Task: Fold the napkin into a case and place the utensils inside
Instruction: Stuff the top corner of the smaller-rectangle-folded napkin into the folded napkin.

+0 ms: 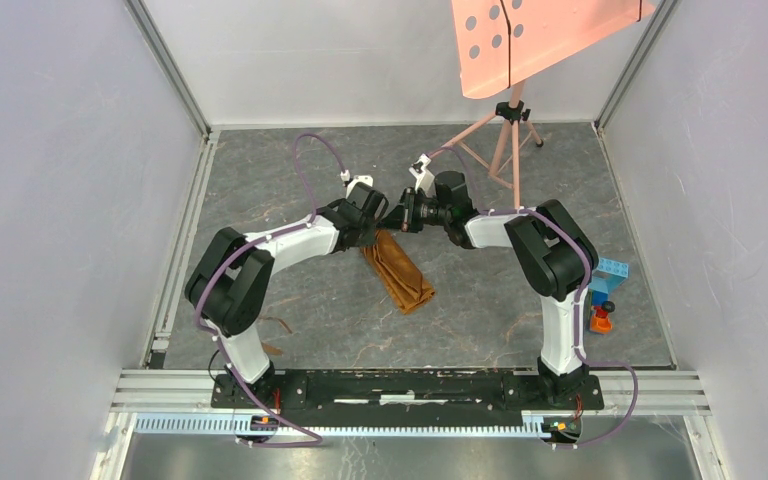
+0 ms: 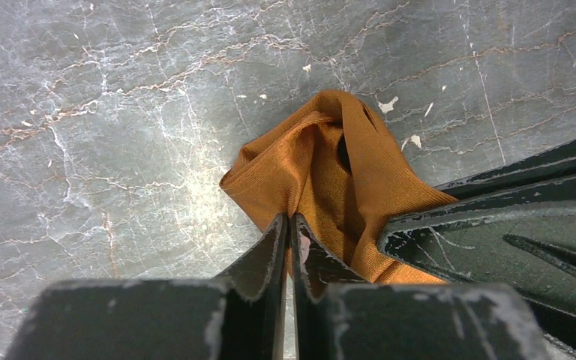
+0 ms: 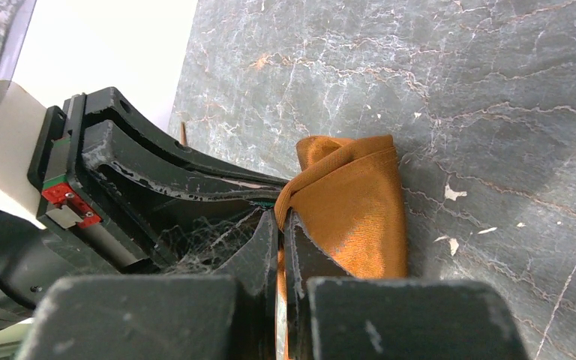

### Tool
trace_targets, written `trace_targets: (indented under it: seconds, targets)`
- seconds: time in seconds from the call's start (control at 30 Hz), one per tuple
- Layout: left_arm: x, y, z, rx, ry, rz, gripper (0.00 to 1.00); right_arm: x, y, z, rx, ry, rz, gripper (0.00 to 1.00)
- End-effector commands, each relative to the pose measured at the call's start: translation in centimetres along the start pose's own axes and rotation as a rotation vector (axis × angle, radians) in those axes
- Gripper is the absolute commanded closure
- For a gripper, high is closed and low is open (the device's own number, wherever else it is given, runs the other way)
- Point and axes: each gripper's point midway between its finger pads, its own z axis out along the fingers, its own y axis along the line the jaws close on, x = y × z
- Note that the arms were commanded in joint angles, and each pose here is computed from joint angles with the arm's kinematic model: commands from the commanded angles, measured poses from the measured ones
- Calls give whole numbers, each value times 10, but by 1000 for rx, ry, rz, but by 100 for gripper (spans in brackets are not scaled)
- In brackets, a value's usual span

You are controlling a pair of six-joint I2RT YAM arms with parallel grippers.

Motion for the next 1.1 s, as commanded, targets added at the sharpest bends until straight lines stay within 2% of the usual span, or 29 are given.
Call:
trace_targets:
  seconds: [0.0,0.07,0.33,0.67,1.07]
  targets:
    - [-19,-2,-5,6,-59,13,94,-11,14,0,-21,-28,-53,100]
    - [-19,-1,-6,5,-64,16,98,-10,15,3,-18,-27,-51,100]
    - [-19,-2,-13,109,-144,-24,98,16,7,21,33,-36,35,100]
    - [-28,0,-21,144,-210,-44,98,43,-10,24,76,-34,80,100]
    - [-14,-11,-20,222,-179,-74,98,38,-31,55,83,-59,100,100]
